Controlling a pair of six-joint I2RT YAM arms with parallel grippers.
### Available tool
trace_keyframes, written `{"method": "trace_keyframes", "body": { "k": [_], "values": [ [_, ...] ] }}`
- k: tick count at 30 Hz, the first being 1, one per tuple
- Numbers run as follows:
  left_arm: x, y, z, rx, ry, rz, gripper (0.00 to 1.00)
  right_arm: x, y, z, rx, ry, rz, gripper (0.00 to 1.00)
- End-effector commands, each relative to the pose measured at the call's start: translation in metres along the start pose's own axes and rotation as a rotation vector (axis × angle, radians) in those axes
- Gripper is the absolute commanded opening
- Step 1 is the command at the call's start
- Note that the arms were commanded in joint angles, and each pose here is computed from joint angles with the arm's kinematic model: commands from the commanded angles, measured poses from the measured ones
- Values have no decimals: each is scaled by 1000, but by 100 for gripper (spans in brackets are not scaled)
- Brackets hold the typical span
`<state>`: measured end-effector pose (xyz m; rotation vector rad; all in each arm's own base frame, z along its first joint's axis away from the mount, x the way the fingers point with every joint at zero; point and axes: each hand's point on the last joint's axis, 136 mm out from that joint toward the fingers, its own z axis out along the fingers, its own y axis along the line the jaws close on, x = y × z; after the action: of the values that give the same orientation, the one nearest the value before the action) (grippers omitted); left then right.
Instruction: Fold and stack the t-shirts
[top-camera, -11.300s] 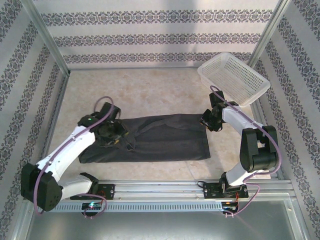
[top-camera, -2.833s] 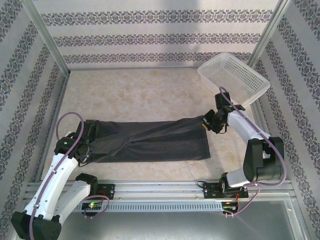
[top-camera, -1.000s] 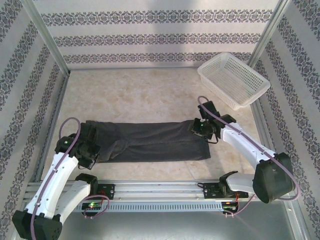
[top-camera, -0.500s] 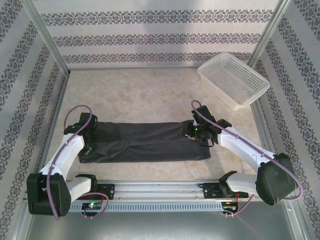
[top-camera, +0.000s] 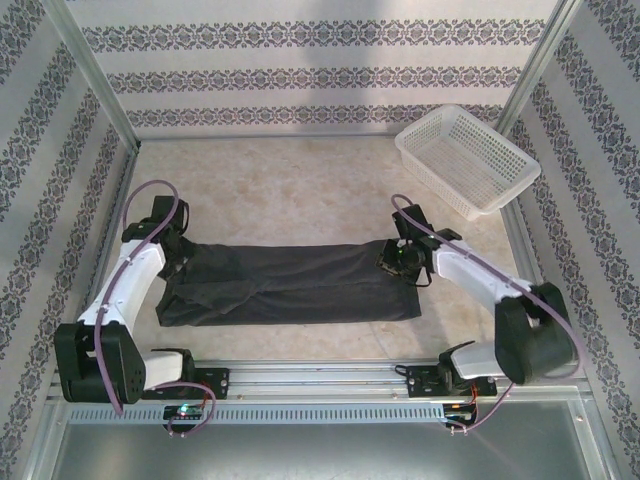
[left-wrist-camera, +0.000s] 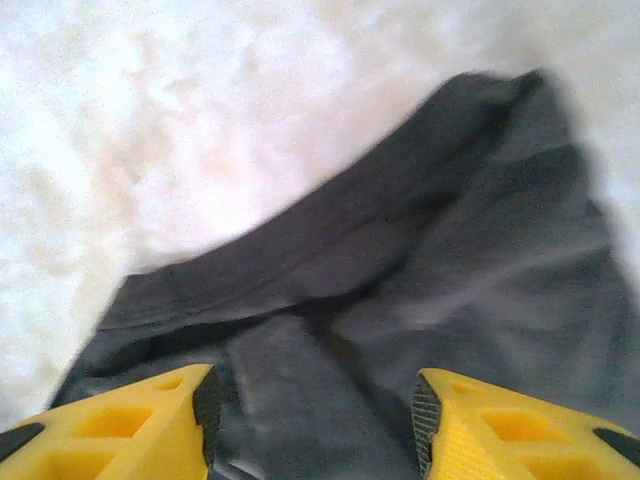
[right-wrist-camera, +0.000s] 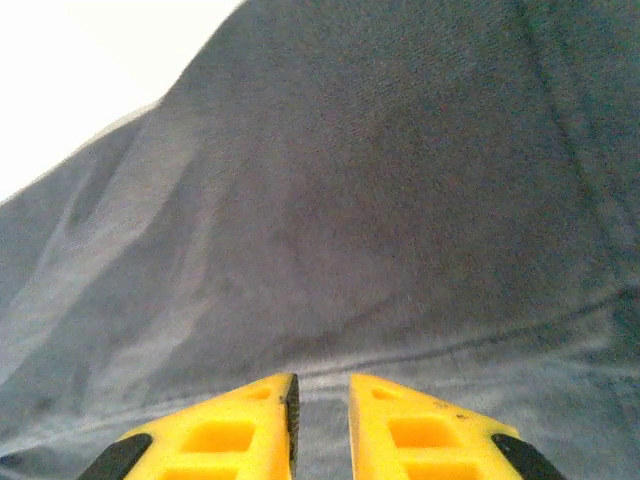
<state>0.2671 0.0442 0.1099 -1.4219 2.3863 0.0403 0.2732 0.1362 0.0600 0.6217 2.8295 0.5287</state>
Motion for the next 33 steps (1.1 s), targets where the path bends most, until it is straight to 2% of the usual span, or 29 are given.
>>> {"method": "trace_keyframes", "body": {
  "k": [1,6,10,14,17,21,23,25,28,30,33],
  "values": [
    [26,-38,31,78,166,-14,45,-15,5,16,41,3,34,20],
    [52,-60,79,41,303,-3,38,-19,-18,37,230,65,60,19],
    [62,-61,107,7,348,5,38,-29,-38,39,359,106,96,20],
    [65,-83,124,51,386,-5,39,-53,-40,42,371,125,115,21],
    [53,-111,130,109,372,-14,39,-79,-37,51,358,142,133,22],
    [33,-159,133,209,356,20,46,-130,-23,60,314,121,124,22],
    [18,-177,123,249,315,62,48,-153,-11,62,276,110,96,22],
    [-1,-186,99,273,226,137,49,-172,11,53,215,76,25,25],
    [-10,-182,56,305,111,266,48,-182,46,27,103,0,-75,33],
    [0,-173,33,321,66,375,44,-176,66,5,44,-48,-144,36],
    [36,-164,9,360,60,581,35,-154,91,-22,-53,-106,-211,39]
  ]
}}
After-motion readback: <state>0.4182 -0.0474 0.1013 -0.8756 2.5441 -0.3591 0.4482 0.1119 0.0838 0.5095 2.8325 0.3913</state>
